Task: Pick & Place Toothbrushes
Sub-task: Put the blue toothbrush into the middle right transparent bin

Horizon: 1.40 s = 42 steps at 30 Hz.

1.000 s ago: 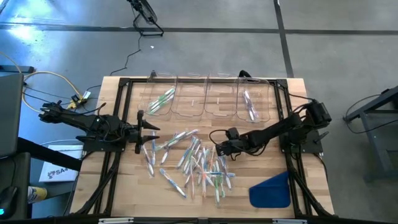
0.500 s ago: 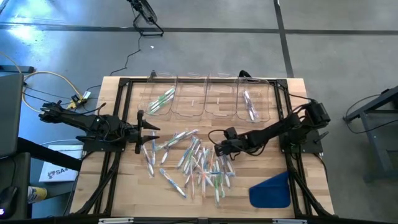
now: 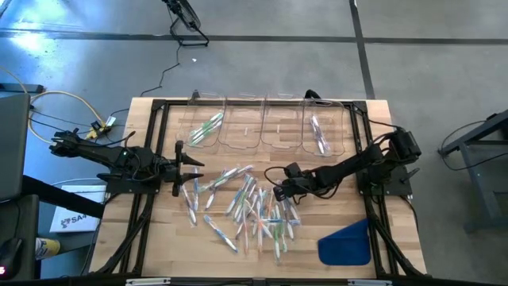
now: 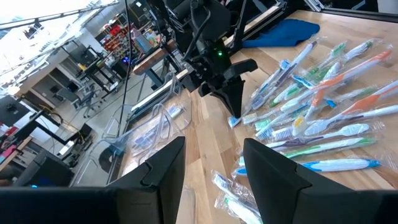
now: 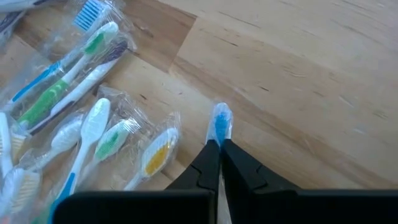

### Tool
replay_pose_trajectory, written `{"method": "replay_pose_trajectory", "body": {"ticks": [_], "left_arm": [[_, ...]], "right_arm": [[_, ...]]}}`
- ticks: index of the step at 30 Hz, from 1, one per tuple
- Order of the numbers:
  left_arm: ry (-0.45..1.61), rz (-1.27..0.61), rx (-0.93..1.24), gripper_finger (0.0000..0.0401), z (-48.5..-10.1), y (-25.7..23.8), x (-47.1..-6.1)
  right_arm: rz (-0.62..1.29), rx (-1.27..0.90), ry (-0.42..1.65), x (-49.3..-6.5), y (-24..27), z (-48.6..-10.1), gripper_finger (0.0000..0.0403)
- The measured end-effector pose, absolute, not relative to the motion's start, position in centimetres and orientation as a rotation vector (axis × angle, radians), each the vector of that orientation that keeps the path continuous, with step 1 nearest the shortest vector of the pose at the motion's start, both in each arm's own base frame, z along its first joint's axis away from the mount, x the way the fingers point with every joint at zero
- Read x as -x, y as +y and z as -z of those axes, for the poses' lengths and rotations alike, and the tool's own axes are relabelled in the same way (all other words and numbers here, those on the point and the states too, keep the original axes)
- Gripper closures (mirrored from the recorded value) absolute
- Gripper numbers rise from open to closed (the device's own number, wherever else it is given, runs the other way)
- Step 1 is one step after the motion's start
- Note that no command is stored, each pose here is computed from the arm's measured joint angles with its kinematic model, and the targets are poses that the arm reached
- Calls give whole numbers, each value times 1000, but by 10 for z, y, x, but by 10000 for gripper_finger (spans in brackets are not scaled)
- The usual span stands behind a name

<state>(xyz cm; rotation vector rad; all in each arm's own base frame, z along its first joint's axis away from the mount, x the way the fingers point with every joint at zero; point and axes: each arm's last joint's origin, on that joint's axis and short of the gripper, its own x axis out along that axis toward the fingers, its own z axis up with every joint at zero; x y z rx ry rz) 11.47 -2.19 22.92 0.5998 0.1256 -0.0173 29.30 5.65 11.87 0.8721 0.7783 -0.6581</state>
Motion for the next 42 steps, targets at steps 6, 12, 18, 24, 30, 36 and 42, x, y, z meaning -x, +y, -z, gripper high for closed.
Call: {"method": "replay_pose_trajectory", "body": {"ticks": [6,12,18,24,30,36,42], "left_arm": [[125,17,-601,242,-229,-22,-115],[125,17,-604,242,-229,-22,-115],[124,18,-604,242,-229,-22,-115],[125,17,-600,242,-229,-22,-115],[124,15,-575,242,-229,-22,-115],[122,14,-557,242,-229,-22,-115],[109,9,-542,242,-231,-22,-115]], "right_arm": [[634,-846,780,-291,56,-123,399],[603,-814,728,-290,55,-139,399],[562,-795,695,-288,55,-154,399],[519,-769,653,-285,54,-170,399],[471,-740,613,-281,53,-186,399],[415,-707,558,-275,52,-206,399],[393,-652,465,-264,48,-230,399]]}}
